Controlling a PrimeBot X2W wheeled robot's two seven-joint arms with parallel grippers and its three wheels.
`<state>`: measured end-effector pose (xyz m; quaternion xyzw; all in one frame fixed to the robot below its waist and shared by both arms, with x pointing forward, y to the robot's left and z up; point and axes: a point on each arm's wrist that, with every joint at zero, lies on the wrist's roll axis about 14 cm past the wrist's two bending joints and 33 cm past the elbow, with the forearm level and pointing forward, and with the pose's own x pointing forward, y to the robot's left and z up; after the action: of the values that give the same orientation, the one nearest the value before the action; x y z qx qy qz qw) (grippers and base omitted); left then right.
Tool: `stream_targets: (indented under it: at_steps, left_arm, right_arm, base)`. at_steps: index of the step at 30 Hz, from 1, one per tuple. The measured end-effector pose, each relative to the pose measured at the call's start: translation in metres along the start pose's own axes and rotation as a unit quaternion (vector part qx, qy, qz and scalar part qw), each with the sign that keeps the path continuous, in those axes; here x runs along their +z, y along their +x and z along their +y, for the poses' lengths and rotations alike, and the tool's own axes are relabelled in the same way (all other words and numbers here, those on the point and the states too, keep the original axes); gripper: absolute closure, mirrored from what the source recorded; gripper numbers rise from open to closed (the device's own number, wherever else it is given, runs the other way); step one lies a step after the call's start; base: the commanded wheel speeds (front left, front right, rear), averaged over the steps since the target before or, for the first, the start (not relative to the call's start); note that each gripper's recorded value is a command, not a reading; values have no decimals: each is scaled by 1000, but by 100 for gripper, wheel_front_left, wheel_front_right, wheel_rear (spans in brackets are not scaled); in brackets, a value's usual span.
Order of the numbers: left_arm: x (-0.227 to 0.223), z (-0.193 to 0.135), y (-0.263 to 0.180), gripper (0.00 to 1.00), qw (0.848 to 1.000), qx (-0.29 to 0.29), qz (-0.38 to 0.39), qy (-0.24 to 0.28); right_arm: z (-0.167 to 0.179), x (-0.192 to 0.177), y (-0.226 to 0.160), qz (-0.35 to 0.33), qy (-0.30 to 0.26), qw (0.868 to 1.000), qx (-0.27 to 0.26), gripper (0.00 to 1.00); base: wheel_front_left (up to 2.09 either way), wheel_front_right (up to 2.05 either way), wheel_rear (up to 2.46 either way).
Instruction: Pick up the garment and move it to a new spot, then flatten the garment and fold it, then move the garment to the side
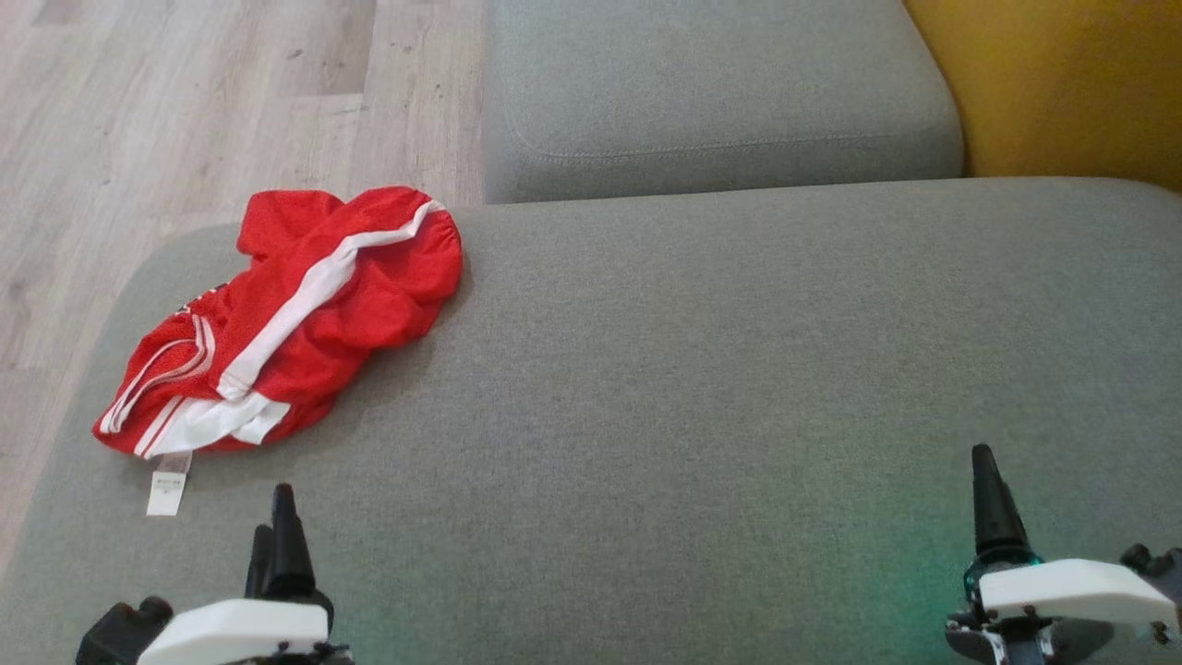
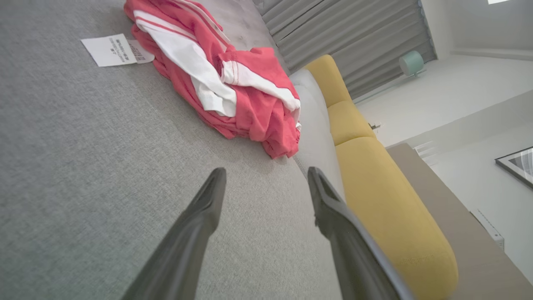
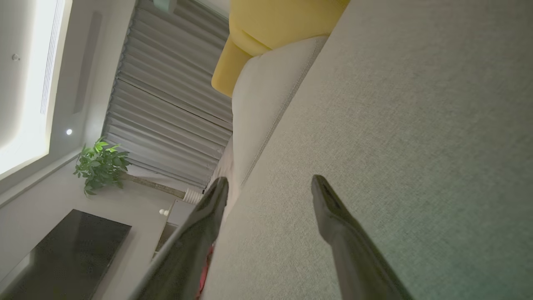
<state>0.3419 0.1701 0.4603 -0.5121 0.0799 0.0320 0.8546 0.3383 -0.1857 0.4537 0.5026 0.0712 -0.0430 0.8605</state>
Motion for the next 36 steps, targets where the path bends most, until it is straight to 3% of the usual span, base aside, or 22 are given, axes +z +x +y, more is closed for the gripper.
stream_targets:
  at_steps: [18, 36]
  left_arm:
    - [-1, -8, -12, 0, 994, -9, -16, 105]
    - [-5, -14, -19, 0, 975, -22, -28, 221]
  right_arm:
    - [8, -5, -12, -3, -112, 994, 20, 0]
    - [24, -5, -16, -20, -216, 975, 52, 0]
  base:
    - [0, 0, 0]
    - [0, 0, 0]
